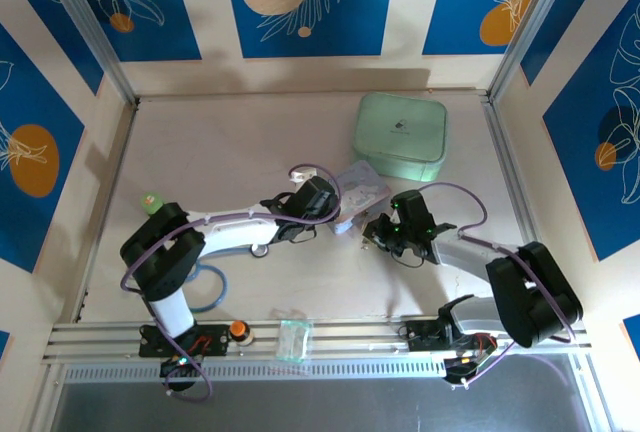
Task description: Unlock the padlock with the key
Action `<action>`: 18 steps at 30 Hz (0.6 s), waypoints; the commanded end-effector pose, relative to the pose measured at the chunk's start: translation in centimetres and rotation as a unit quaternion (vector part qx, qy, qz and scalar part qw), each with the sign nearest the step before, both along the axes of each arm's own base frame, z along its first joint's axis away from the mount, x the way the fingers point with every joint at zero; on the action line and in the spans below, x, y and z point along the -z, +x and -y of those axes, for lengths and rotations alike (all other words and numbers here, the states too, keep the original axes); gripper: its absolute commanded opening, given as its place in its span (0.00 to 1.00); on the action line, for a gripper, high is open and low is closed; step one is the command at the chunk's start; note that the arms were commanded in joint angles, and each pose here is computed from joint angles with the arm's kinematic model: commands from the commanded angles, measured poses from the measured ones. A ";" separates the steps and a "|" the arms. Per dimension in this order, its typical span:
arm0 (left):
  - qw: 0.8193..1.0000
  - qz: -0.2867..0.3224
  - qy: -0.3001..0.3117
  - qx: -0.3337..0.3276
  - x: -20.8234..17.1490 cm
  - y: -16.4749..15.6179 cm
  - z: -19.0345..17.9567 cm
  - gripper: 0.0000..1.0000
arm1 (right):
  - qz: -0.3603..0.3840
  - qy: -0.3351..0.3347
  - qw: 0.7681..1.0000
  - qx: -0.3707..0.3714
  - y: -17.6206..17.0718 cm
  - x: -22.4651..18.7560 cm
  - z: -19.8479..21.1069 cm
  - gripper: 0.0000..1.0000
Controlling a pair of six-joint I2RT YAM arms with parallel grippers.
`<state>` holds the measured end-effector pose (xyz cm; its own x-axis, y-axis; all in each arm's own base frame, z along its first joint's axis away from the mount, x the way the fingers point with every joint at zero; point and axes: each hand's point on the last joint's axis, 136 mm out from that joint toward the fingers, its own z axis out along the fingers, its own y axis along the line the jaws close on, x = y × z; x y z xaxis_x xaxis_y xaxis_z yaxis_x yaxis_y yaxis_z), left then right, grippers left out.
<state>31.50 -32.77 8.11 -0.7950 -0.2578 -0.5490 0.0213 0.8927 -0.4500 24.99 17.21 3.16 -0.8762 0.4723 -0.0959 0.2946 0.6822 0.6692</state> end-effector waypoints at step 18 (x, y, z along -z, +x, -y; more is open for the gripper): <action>0.983 -0.103 0.150 -0.002 7.8 -4.3 -6.3 0.43 | -0.110 0.001 0.994 0.019 -4.6 3.5 2.7 0.10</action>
<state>31.55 -32.82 8.14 -0.7912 -0.2638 -0.5518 0.0227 0.8889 -0.4576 24.60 16.97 3.37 -0.8786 0.4775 -0.0080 0.3229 0.6063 0.7267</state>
